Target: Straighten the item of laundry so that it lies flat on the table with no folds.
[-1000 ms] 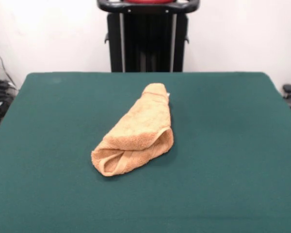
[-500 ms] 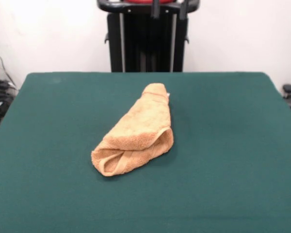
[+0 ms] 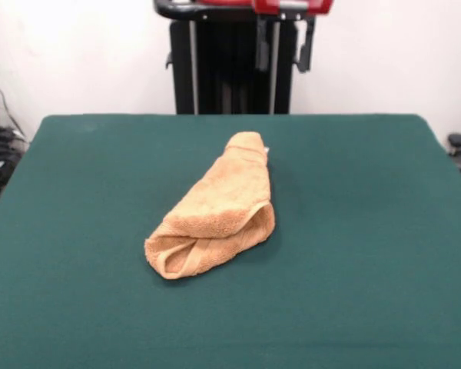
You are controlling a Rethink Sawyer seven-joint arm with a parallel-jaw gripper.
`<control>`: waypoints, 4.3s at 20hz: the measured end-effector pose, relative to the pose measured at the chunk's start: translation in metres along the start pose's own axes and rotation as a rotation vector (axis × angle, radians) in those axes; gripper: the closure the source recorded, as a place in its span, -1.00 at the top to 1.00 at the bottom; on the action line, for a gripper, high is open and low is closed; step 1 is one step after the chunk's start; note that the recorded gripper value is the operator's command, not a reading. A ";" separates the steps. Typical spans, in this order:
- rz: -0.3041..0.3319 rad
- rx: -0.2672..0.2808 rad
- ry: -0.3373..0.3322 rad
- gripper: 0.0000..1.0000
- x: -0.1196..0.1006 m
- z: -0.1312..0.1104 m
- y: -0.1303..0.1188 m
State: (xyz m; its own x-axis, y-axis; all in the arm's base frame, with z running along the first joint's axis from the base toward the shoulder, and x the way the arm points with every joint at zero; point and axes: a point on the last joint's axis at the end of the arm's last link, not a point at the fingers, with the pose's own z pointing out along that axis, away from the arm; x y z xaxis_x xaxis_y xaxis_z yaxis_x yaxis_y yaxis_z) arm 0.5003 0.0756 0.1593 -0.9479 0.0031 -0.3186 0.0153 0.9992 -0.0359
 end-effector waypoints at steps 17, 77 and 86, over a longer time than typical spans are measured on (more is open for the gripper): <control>-0.017 -0.004 -0.005 1.00 0.039 0.062 -0.001; -0.033 0.007 -0.098 1.00 0.135 0.161 0.001; -0.020 0.012 -0.105 1.00 0.132 0.158 -0.005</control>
State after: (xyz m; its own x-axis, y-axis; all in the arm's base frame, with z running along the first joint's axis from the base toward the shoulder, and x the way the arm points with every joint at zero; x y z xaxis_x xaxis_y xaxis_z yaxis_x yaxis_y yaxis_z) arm 0.4251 0.0653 -0.0319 -0.9096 -0.0215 -0.4148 0.0014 0.9985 -0.0548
